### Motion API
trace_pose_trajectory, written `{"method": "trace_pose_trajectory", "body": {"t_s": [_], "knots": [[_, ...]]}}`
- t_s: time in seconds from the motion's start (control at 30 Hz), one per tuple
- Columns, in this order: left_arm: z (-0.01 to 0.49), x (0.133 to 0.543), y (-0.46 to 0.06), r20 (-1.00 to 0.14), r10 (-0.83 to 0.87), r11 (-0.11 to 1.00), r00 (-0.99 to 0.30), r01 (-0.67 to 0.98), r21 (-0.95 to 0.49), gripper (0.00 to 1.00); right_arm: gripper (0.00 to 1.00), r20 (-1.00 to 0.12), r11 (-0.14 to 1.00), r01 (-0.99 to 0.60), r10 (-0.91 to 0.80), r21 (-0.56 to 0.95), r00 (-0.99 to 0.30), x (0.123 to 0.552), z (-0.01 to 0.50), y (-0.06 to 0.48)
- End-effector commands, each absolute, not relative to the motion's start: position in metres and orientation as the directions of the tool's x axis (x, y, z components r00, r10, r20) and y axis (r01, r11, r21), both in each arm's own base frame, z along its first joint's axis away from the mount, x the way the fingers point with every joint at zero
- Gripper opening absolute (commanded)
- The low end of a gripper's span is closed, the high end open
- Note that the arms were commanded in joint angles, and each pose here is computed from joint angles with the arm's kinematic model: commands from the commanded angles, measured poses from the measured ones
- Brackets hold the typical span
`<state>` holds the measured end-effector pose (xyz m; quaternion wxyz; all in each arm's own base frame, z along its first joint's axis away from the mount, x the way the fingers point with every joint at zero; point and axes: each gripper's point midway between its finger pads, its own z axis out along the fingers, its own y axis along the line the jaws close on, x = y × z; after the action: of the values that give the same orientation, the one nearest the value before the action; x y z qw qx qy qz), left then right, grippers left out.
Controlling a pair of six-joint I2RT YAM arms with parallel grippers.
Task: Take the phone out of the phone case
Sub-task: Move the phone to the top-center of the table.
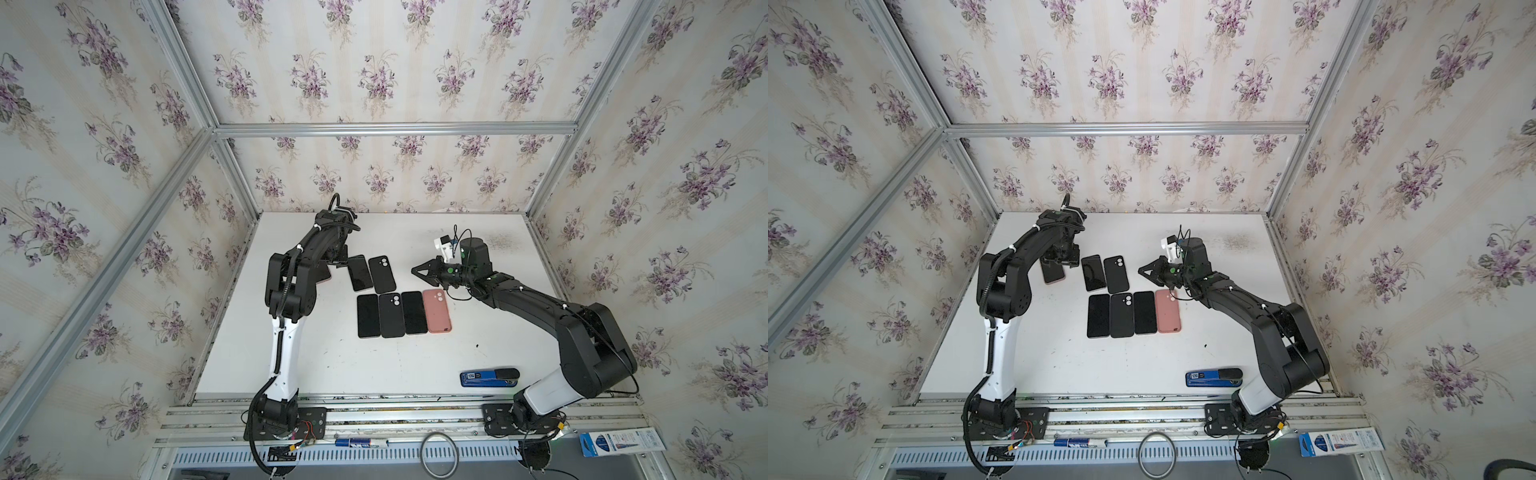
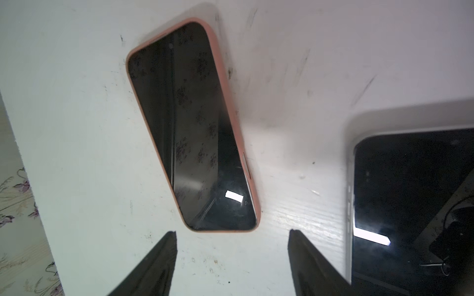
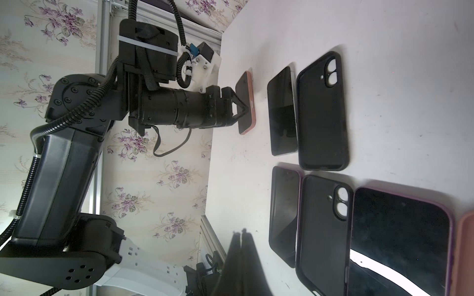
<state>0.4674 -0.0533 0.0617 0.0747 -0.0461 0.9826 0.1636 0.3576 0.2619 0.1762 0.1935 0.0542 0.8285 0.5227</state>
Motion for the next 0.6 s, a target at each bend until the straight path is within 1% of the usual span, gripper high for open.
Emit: {"method": "trace_pose_trajectory", "body": {"t_s": [0.0, 0.37, 0.57], "knots": [[0.065, 0.469, -0.051, -0.16, -0.042, 0.931, -0.986, -0.097, 0.353, 0.71, 0.0, -0.296, 0.405, -0.162, 0.294, 0.9, -0.909, 0.364, 0.192, 0.266], [0.06, 0.48, -0.06, -0.175, -0.032, 0.921, -0.984, -0.097, 0.377, 0.78, 0.0, -0.263, 0.348, -0.146, 0.317, 0.926, -0.911, 0.374, 0.196, 0.26], [0.057, 0.477, -0.064, -0.139, -0.029, 0.923, -0.99, -0.08, 0.377, 0.85, 0.0, -0.24, 0.305, -0.137, 0.334, 0.943, -0.911, 0.379, 0.199, 0.257]]}}
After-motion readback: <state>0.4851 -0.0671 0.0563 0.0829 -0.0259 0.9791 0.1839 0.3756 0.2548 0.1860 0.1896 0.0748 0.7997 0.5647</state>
